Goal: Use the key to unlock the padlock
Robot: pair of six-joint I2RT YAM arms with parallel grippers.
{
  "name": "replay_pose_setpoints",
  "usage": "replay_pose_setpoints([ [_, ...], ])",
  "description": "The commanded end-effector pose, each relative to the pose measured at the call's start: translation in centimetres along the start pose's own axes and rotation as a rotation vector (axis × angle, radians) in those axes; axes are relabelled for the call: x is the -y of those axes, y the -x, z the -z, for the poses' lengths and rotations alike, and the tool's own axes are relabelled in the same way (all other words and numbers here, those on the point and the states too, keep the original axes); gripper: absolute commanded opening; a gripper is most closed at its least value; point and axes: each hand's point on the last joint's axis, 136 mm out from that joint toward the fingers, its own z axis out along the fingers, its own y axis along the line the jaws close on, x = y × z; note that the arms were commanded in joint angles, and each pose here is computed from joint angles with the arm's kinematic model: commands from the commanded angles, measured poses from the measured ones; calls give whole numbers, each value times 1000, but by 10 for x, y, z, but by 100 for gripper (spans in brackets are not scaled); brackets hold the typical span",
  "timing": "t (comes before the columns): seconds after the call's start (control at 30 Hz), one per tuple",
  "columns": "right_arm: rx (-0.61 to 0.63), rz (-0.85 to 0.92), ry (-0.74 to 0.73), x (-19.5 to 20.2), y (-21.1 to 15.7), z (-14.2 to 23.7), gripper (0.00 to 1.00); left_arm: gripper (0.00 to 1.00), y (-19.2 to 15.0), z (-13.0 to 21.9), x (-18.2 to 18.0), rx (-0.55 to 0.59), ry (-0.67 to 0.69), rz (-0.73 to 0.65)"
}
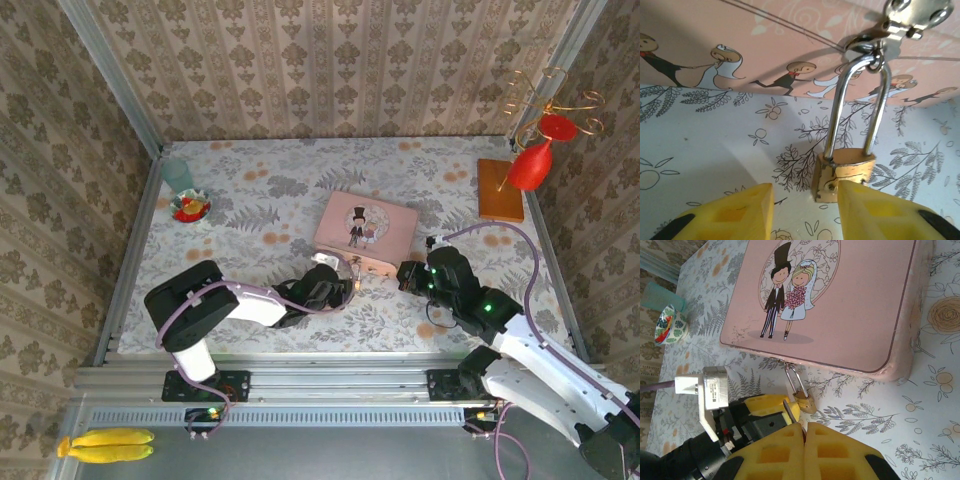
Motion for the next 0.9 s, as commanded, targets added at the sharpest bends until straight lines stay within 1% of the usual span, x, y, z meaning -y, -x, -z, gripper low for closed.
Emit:
replay_pose_setpoints([
  [0.0,27,-12,6,-6,7,5,0,44,15,5,14,52,-95,14],
  [0.07,23,-4,27,-9,5,5,0,46,15,4,20,44,-130,-2],
  [0.2,3,17,53,-15,-6,4,0,54,14,-1,28,31,-169,-9],
  [0.3,-37,22,35,-10,-20,-3,0,54,13,-8,23,13,-160,16],
  [0.47,-73,9,8,1,-35,-17,0,51,15,-16,13,10,-145,54],
  [0.57,-115,39,-23,3,-41,-26,0,50,13,-21,12,-2,-143,56],
  [0.63,-148,59,-43,4,-45,-34,0,45,12,-24,13,-10,-145,55],
  [0.7,-176,59,-56,6,-47,-41,0,42,12,-24,12,-13,-141,53],
  [0.77,-196,41,-58,9,-46,-50,0,39,11,-25,10,-13,-133,55],
  [0.87,-215,8,-61,16,-44,-60,0,32,10,-25,9,-14,-130,57],
])
